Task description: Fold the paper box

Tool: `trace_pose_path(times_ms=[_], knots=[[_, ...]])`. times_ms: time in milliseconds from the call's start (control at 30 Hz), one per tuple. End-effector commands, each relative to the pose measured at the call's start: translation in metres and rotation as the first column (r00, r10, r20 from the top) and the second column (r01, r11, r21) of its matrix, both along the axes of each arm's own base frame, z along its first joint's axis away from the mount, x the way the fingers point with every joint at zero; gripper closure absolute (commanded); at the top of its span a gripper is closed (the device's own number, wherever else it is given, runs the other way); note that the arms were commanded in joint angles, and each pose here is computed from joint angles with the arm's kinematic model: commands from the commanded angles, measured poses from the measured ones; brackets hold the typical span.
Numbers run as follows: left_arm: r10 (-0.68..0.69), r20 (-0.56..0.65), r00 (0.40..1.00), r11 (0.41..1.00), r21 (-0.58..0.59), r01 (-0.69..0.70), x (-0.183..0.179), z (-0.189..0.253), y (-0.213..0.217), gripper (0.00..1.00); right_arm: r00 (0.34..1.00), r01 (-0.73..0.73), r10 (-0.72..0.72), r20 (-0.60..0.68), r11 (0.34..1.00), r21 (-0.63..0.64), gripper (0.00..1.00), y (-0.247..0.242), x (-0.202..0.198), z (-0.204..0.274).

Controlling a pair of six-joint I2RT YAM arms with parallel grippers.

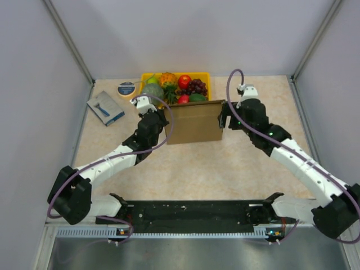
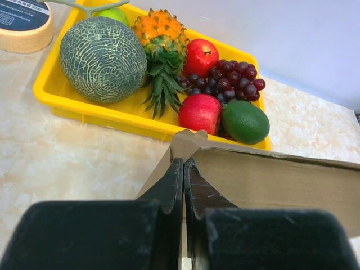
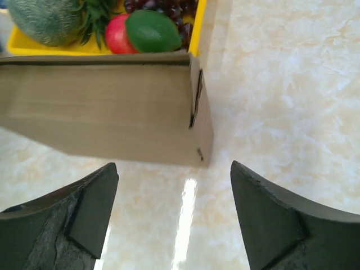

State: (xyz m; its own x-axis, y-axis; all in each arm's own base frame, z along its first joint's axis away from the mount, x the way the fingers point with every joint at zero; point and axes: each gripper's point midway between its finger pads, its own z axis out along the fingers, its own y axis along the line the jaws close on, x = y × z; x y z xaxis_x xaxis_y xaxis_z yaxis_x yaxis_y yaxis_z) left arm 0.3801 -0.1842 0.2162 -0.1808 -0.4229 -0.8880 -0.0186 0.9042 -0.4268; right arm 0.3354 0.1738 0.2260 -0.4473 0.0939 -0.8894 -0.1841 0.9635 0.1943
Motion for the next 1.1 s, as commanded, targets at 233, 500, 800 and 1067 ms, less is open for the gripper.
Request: trace_pose_path(times_ms=[233,500,800,1067], knots=[[-0.001,-0.281,0.960,0.985,0.167,0.050,-0.041,-0.099,0.020,1.00,0.944,-0.065,0.223,-0.244,0.849,0.524,0.36,0.100,0.029,0.120],[-0.013,-0.277,0.961,0.980,0.187,0.067,-0.038,-0.096,0.017,1.00,0.872,0.049,0.334,-0.359,0.669,0.742,0.66,0.159,0.079,0.078],[-0.144,-0.273,0.951,0.968,0.160,0.192,-0.051,-0.080,0.003,0.74,0.882,0.061,0.328,-0.339,0.633,0.772,0.71,0.140,0.051,0.020],[-0.346,-0.236,0.908,0.938,-0.065,0.341,-0.112,-0.008,0.003,0.31,0.889,0.001,0.355,-0.290,0.630,0.777,0.72,0.137,0.044,0.013]])
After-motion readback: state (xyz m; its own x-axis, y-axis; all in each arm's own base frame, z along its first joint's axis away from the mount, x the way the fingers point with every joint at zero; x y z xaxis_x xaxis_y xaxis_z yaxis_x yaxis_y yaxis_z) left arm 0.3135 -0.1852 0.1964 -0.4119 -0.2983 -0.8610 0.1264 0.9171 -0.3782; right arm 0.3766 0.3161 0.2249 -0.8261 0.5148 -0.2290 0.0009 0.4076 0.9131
